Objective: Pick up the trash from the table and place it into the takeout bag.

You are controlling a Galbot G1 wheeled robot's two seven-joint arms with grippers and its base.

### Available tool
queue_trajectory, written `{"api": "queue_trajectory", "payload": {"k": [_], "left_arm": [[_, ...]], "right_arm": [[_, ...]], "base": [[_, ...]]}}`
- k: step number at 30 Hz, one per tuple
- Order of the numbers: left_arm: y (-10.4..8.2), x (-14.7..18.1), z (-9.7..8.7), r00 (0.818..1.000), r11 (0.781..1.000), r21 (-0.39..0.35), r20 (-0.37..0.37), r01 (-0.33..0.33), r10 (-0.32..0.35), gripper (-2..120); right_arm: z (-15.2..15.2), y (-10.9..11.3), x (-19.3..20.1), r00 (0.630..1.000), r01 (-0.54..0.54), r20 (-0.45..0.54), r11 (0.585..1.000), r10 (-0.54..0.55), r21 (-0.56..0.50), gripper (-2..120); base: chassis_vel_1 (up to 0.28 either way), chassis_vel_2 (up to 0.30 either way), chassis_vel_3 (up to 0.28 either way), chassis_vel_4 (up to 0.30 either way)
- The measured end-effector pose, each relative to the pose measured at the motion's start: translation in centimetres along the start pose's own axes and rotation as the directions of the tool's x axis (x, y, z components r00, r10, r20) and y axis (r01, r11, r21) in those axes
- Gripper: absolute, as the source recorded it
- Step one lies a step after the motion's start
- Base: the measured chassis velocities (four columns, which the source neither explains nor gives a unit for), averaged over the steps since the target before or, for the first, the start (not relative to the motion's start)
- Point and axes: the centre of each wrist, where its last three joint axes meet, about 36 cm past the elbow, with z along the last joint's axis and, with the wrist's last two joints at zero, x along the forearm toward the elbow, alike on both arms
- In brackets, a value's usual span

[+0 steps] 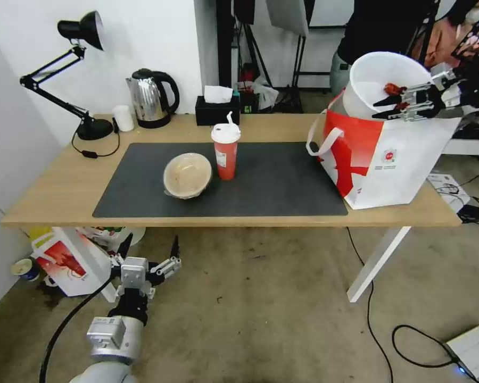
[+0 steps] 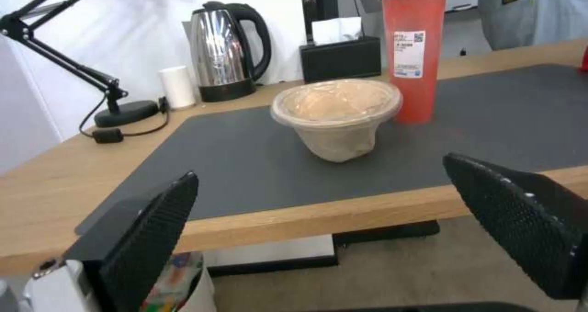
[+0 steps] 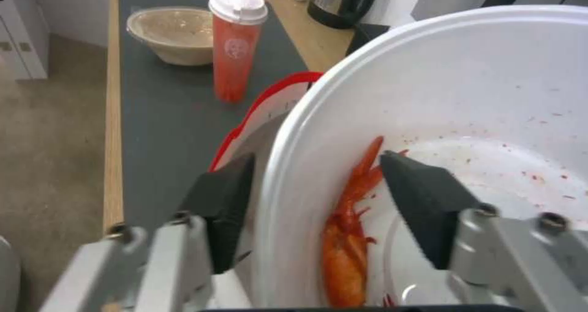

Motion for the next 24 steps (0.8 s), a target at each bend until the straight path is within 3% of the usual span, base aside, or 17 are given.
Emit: {"api": "queue_trajectory", "payload": {"k": [12,24], "left_arm": [[0.0,0.0,0.0,1.0,1.0,0.0,0.0,0.0,0.0,100],[0.0,0.0,0.0,1.0,1.0,0.0,0.0,0.0,0.0,100]], "right_arm": [[-0.6,-0.6,-0.7,1.0,-0.004,0.01,1.0,0.004,0.008,99],[-1.0,-1.1,-0.7,0.999,-0.029,0.017,0.999,0.028,0.025,100]], "base": [[0.0,0.0,0.0,0.0],[0.0,0.0,0.0,0.0]]}}
